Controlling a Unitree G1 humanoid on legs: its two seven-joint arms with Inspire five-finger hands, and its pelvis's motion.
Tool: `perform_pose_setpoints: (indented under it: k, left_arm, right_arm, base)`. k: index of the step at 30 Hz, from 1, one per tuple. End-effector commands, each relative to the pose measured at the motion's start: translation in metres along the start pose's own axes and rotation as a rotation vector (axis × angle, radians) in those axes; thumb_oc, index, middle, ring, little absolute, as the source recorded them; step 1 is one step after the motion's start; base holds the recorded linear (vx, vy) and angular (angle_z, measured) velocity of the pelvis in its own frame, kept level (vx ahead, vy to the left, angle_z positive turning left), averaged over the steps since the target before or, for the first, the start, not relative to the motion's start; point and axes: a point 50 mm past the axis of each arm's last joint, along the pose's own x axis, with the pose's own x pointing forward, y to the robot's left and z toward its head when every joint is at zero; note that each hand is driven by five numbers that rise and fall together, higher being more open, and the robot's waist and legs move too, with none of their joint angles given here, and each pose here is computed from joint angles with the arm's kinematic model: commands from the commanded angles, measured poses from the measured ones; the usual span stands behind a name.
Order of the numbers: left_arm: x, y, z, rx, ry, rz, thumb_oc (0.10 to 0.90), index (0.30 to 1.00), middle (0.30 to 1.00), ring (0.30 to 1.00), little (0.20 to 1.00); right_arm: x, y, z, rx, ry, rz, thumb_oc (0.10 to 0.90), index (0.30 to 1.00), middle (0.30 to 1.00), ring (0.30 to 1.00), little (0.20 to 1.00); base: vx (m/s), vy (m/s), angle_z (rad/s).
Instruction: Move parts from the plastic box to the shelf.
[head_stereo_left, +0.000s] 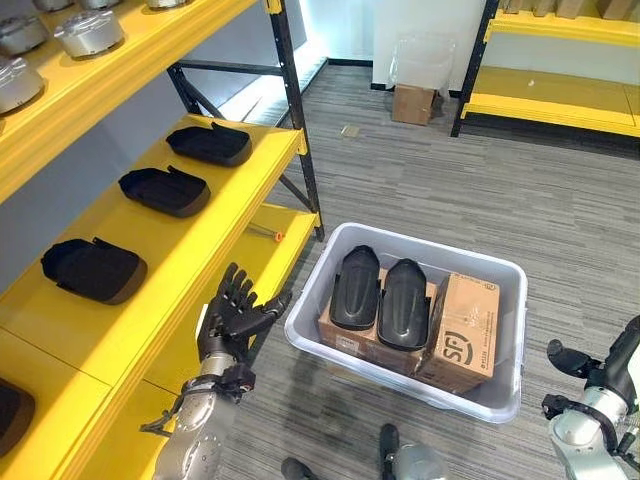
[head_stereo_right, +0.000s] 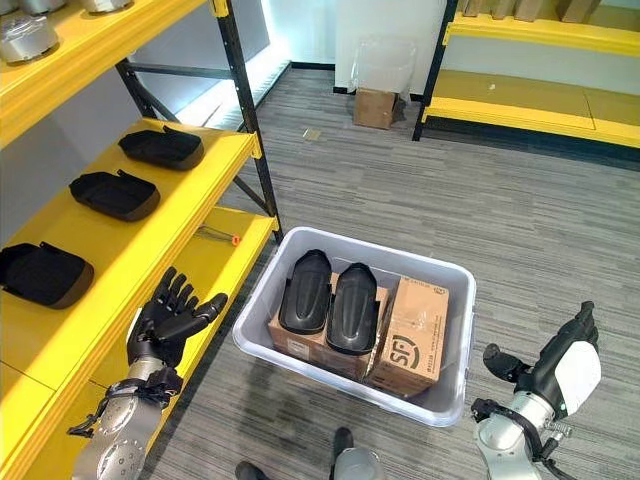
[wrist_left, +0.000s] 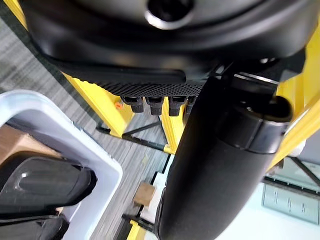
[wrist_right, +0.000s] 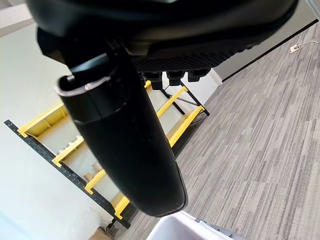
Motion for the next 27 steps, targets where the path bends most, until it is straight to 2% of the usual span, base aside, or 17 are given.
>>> perform_pose_setpoints:
  k: [1, 4, 7, 15, 20, 27]
  left_arm:
    - [0.009, -0.018, 0.046, 0.036, -0.218, -0.117, 0.9, 1.0, 1.0, 1.0, 1.0]
    - [0.011, -0.023, 0.046, 0.02, -0.235, -0.095, 0.9, 1.0, 1.0, 1.0, 1.0]
    - [0.0, -0.003, 0.042, 0.002, -0.227, 0.002, 0.9, 1.0, 1.0, 1.0, 1.0]
    - [-0.011, 0.007, 0.038, -0.015, -0.243, 0.012, 0.9, 1.0, 1.0, 1.0, 1.0]
    - [-0.008, 0.0, 0.035, -0.03, -0.234, -0.029, 0.9, 1.0, 1.0, 1.0, 1.0]
    - [-0.003, -0.001, 0.038, -0.01, -0.218, -0.049, 0.9, 1.0, 1.0, 1.0, 1.0]
  right_arm:
    - [0.028, -0.019, 0.049, 0.07, -0.247, -0.178, 0.9, 1.0, 1.0, 1.0, 1.0]
    - [0.027, -0.011, 0.067, 0.078, -0.374, -0.091, 0.9, 1.0, 1.0, 1.0, 1.0]
    - [0.02, 0.004, 0.095, 0.127, -0.51, 0.078, 0.9, 1.0, 1.0, 1.0, 1.0]
    - [0.005, 0.03, 0.121, 0.212, -0.575, 0.258, 0.9, 1.0, 1.0, 1.0, 1.0]
    - [-0.008, 0.044, 0.13, 0.227, -0.597, 0.362, 0.9, 1.0, 1.0, 1.0, 1.0]
    - [-0.019, 0.049, 0.132, 0.217, -0.635, 0.402, 0.9, 1.0, 1.0, 1.0, 1.0]
  base:
    - [-0.09, -0.142, -0.23]
    - [0.01, -0.083, -0.72]
    - [0.1, -0.017, -1.7]
    - [0.09, 0.038, -0.89]
    - [0.06, 0.143, -0.31]
    - [0.09, 0.074, 0.19]
